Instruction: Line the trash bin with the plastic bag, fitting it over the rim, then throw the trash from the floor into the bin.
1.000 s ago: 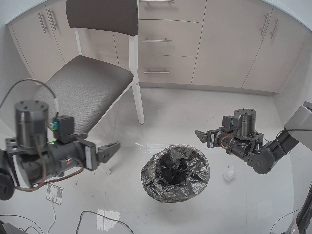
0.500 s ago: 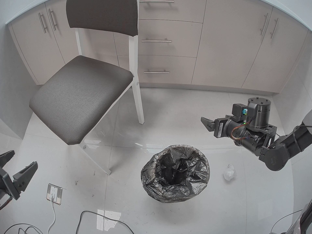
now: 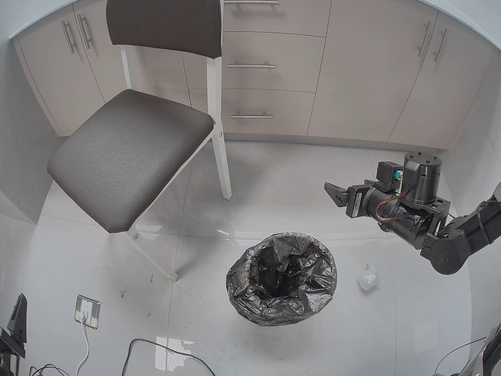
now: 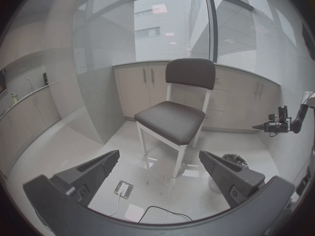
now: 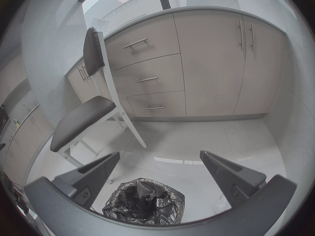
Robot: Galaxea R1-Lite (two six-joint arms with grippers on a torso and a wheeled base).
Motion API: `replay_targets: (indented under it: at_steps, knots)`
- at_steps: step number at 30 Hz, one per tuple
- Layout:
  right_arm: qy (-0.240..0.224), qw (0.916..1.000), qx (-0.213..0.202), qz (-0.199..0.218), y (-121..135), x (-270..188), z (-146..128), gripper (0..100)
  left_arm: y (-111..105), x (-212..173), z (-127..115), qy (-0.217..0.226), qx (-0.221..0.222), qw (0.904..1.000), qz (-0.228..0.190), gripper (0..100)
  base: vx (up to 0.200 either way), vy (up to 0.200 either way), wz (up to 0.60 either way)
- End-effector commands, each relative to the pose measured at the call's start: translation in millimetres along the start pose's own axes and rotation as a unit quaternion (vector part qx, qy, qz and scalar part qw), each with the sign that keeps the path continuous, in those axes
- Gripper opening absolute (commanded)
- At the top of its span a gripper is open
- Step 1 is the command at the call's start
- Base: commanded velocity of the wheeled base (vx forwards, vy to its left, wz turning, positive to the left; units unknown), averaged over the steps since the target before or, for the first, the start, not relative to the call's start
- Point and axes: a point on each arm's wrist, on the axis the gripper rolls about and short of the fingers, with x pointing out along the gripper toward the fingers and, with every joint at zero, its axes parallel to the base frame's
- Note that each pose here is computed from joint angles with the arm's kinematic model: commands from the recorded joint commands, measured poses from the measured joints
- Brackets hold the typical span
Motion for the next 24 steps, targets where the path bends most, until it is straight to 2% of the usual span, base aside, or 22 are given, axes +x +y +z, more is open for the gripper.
replay_targets:
  at_steps: [1, 3, 4, 7, 16, 18, 20, 21, 22, 24]
  knots:
    - [0.009, 0.9999, -0.003, 0.007, 5, -2, -6, 100, 4, -7, -53, -0.023, -0.007, 0.9973, 0.069, 100, 0.000, 0.000, 0.00]
    - [0.010, 0.9999, -0.004, 0.011, 7, -4, -6, 100, 5, -3, -65, -0.014, -0.003, 0.9972, 0.073, 100, 0.000, 0.000, 0.00]
    - [0.011, 0.9999, -0.004, 0.011, 7, -3, -7, 100, 5, -3, -67, -0.023, -0.005, 0.9974, 0.068, 100, 0.000, 0.000, 0.00]
    - [0.010, 0.9999, -0.005, 0.012, 7, -3, -7, 100, 5, -1, -66, -0.043, -0.009, 0.9970, 0.064, 100, 0.000, 0.000, 0.00]
    - [0.027, 0.9996, -0.007, 0.008, 7, 5, -18, 100, 3, -1, -67, -0.041, 0.002, 0.9987, 0.031, 100, 0.000, 0.000, 0.00]
    - [0.029, 0.9995, -0.008, 0.008, 7, 6, -19, 100, 3, -1, -67, -0.041, 0.004, 0.9990, 0.014, 100, 0.000, 0.000, 0.00]
    - [0.034, 0.9994, -0.009, 0.006, 7, 8, -23, 100, 1, 0, -68, -0.037, 0.006, 0.9989, -0.027, 100, 0.000, 0.000, 0.00]
    - [0.034, 0.9994, -0.009, 0.006, 7, 9, -23, 100, 0, 0, -68, -0.036, 0.006, 0.9988, -0.034, 100, 0.000, 0.000, 0.00]
    - [0.033, 0.9994, -0.008, 0.006, 6, 10, -23, 100, -1, 0, -69, -0.033, 0.010, 0.9974, -0.062, 100, 0.000, 0.000, 0.00]
    - [0.034, 0.9994, -0.008, 0.005, 6, 11, -23, 100, -1, 1, -71, -0.031, 0.028, 0.9964, -0.074, 100, 0.000, 0.000, 0.00]
